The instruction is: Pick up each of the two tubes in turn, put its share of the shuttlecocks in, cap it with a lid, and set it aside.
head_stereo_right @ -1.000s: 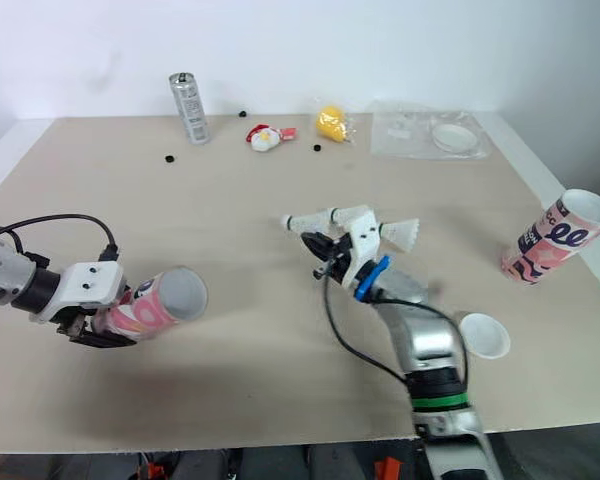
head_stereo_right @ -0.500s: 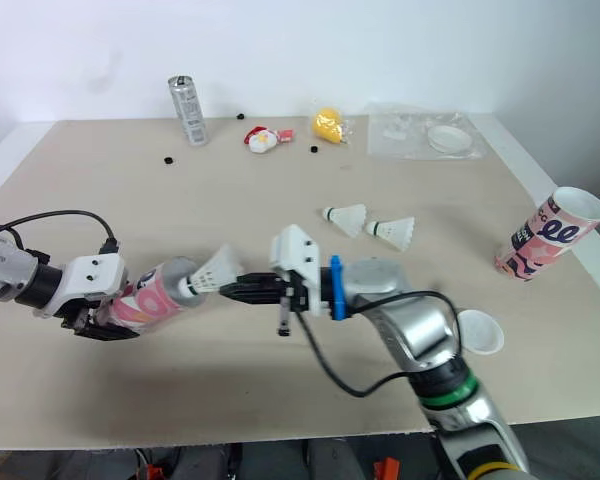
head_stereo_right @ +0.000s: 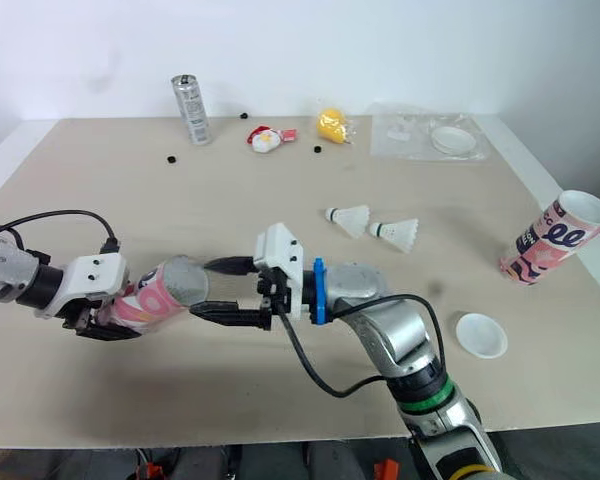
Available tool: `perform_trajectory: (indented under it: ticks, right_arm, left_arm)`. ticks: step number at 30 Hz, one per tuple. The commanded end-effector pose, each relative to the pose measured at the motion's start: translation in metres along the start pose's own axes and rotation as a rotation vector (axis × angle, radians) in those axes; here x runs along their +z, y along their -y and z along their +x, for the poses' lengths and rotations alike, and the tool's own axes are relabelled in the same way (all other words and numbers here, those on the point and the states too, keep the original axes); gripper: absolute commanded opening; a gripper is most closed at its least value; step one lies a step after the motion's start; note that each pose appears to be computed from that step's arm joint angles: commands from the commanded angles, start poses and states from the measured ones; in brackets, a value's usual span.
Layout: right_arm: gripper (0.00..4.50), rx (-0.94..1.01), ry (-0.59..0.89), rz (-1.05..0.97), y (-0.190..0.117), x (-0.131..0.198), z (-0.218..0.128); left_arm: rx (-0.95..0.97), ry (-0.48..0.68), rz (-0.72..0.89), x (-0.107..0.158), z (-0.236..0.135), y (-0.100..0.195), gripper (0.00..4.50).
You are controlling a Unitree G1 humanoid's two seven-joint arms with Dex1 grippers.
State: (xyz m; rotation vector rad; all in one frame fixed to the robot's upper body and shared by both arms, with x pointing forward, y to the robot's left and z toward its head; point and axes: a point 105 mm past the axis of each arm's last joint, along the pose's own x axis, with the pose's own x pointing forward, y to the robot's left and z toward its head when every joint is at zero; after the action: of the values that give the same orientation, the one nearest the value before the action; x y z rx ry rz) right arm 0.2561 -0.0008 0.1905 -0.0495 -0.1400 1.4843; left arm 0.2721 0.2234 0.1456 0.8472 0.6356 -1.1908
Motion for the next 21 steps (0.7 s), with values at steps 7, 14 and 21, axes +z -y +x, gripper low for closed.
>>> perform_trajectory:
  ticks: [7, 14, 21]
  right_arm:
    - [4.43, -0.795, -0.020, -0.180, 0.066, -0.002, -0.137]
    - [4.43, -1.084, -0.155, -0.175, 0.089, -0.021, -0.202]
    - [4.43, -1.213, -0.245, -0.112, 0.113, -0.042, -0.218]
  left_arm:
    - [-0.021, 0.014, -0.002, 0.002, 0.004, 0.006, 3.35]
    - [-0.024, 0.022, 0.000, 0.003, 0.009, 0.007, 3.35]
    - [-0.022, 0.024, -0.004, 0.004, 0.009, 0.009, 3.35]
